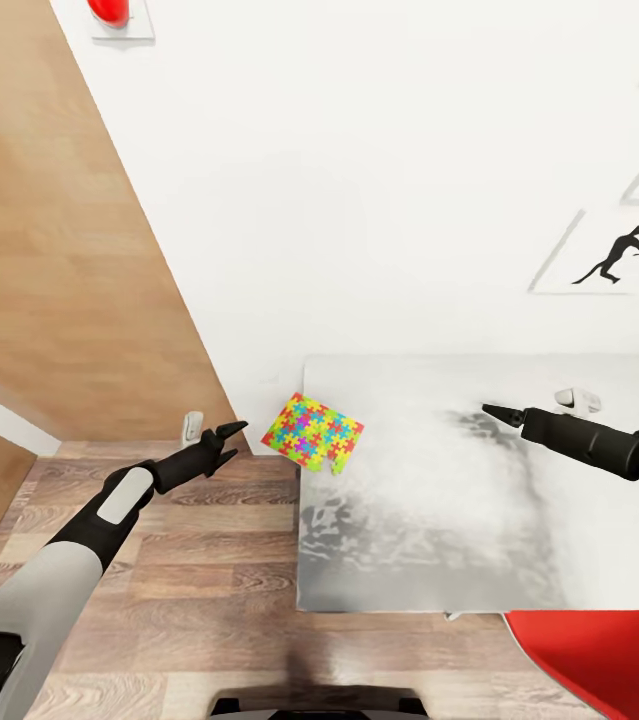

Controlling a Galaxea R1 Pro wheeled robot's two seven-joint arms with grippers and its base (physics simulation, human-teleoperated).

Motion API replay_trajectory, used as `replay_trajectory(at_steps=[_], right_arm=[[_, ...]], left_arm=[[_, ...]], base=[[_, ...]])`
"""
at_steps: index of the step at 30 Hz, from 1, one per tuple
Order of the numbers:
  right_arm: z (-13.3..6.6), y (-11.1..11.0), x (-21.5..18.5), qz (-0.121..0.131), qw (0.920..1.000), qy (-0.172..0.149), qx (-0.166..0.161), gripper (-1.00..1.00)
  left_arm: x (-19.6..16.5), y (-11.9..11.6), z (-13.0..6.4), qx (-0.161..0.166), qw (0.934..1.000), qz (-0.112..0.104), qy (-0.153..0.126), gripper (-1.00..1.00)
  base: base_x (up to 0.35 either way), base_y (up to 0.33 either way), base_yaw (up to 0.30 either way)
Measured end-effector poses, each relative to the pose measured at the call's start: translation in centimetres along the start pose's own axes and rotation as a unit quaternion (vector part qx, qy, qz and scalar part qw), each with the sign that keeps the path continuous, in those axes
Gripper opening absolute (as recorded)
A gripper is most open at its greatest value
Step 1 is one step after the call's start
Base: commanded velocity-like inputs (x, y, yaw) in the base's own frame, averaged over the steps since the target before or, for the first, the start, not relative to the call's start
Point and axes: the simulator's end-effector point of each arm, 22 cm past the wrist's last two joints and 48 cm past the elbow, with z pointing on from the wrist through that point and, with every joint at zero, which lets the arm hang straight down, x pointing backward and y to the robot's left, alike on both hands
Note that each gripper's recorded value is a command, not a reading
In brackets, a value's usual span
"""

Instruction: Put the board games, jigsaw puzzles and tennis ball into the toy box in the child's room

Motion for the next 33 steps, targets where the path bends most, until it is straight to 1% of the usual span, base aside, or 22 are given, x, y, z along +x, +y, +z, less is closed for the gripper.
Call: replay_trajectory(at_steps=[10,22,33], right_arm=[[-0.01,0.00,-0.01,0.000,1.0000,0.000,0.000,1.00],[-0.01,0.02,-0.02,0.000,1.0000,0.000,0.000,1.00],[-0.01,0.01,-0.01,0.000,1.0000,0.000,0.000,1.00]], left_arm=[[0.01,0.16,-0.01,-0.003,1.0000,0.000,0.000,1.00],[0.03,0.26,-0.01,-0.005,1.0000,0.000,0.000,1.00],[0.03,0.29,-0.02,-0.005,1.0000,0.000,0.000,1.00]], base=[[0.000,0.000,-0.023],[0.000,0.000,-0.150],[0.000,0.000,-0.045]])
